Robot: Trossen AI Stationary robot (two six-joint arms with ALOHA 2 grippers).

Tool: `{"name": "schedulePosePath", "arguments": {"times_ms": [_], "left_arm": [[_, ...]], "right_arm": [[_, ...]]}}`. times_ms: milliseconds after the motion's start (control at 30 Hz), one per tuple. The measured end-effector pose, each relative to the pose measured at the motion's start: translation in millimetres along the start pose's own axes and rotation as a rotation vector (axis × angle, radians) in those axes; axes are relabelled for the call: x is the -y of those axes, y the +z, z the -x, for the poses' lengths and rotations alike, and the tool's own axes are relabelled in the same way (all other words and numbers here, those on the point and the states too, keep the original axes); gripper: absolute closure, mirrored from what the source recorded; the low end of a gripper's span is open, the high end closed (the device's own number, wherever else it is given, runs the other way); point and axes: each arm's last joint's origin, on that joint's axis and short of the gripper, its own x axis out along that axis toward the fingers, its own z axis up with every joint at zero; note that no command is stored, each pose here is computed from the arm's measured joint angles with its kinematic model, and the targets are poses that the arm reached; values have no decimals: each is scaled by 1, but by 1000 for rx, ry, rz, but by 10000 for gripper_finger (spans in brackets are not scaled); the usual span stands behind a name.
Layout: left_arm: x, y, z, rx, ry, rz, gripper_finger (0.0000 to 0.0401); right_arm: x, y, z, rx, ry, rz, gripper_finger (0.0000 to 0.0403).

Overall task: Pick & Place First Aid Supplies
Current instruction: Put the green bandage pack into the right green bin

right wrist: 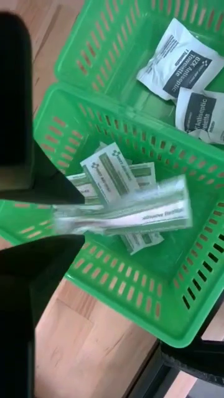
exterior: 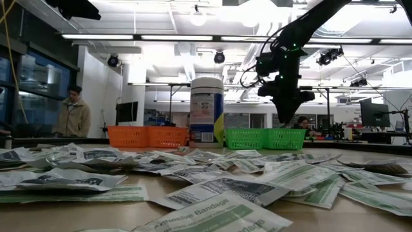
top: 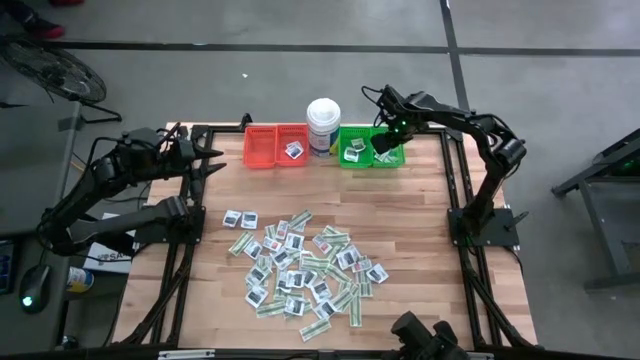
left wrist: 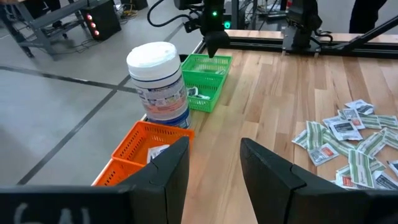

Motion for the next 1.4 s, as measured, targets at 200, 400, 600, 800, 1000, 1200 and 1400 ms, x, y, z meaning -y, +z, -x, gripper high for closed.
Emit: {"name": "schedulePosePath", "arguments": {"times_ms": [200,400,600,800,1000,1200,1400], "left_arm": [[0,0,0,0,0,1,261],[0,0,0,0,-3,2,261],[1,-1,2,3,-6,1,261],[2,-3,10,36,-2,6,261],[8,-32,-8,136,-75,92,261],[13,-64,-37,264,-171,187,261],[20,-83,-51,270,-201,235,261]], "right_arm": [[0,0,0,-1,0,16,254],[0,-1,6,20,5,57,210],[-1,-8,38,115,48,100,208],[-14,-23,77,250,118,205,216],[-35,-37,99,339,170,314,219],[-58,-48,105,375,215,419,221],[-85,-63,108,364,300,546,228]]}}
